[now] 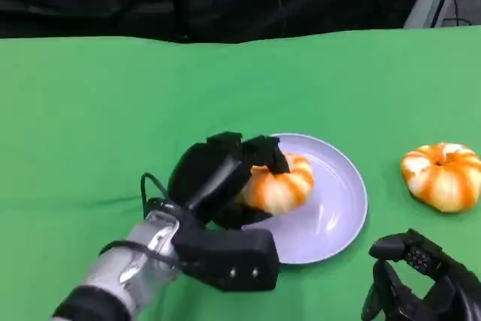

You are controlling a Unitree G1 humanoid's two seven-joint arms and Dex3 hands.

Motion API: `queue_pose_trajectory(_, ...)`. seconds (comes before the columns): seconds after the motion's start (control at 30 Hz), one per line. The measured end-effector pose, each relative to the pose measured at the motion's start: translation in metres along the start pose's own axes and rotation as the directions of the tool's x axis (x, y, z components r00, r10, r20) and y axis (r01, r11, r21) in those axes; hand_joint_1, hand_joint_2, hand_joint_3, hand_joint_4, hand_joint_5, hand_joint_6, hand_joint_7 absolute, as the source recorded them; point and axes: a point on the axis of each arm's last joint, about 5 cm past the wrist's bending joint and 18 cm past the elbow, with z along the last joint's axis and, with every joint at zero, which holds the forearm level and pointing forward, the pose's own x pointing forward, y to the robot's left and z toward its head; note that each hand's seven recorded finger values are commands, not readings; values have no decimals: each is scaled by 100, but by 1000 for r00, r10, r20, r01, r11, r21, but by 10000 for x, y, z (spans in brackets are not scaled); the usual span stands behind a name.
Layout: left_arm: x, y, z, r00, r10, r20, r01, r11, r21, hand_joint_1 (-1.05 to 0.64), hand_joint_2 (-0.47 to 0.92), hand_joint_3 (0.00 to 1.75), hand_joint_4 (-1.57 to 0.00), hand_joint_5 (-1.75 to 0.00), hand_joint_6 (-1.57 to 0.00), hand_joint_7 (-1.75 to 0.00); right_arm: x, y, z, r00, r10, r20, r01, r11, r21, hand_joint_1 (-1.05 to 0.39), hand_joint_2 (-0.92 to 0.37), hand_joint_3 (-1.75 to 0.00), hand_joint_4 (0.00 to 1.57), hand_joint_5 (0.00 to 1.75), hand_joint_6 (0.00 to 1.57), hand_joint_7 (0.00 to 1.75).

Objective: Grasp the bread from the table and place it into the plate.

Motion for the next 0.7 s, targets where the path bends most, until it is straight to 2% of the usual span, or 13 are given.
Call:
queue_pose_trajectory(0.2, 89, -35, -10, 999, -24, -25, 24, 1000, 9, -5, 84, 44, -69, -175, -64, -164, 2, 15, -6, 1000, -2, 0, 2, 1000, 3, -17, -51, -111, 84, 175, 82, 141)
queue_pose_trajectory(0.23, 92, -40, -11, 999, -26, -27, 26, 1000, 9, -26, 88, 34, -50, -120, -54, -109, 2, 15, -6, 1000, -2, 0, 2, 1000, 3, -17, -51, -111, 84, 175, 82, 141)
queue_pose_trajectory(0.27, 94, -44, -12, 999, -32, -28, 33, 999, 11, -44, 90, 28, -46, -61, -56, -50, 2, 15, -7, 1000, -2, -1, 2, 1000, 3, -17, -51, -111, 84, 175, 82, 141)
queue_pose_trajectory(0.3, 95, -48, -11, 998, -49, -27, 50, 999, 14, -58, 91, 29, -39, -35, -51, -26, 1, 15, -7, 1000, -2, -1, 2, 1000, 3, -17, -51, -111, 84, 175, 81, 141)
queue_pose_trajectory(0.37, 90, -55, -16, 995, -96, -29, 96, 995, 14, -78, 92, 35, -22, -8, -40, -5, 1, 17, -9, 1000, -1, -1, 1, 1000, 4, -17, -51, -111, 84, 175, 81, 141)
queue_pose_trajectory(0.5, 57, -51, -56, 990, -139, -34, 139, 990, 12, -92, 92, 47, -5, 0, -30, 0, -3, 21, -13, 1000, 0, -3, 0, 1000, 5, -17, -51, -110, 84, 175, 81, 141)
queue_pose_trajectory(0.7, 14, -38, -98, 988, -151, -29, 152, 988, 21, -100, 92, 59, 0, 0, -23, 0, -4, 22, -14, 1000, 0, -3, 0, 1000, 7, -18, -52, -110, 84, 175, 82, 141)
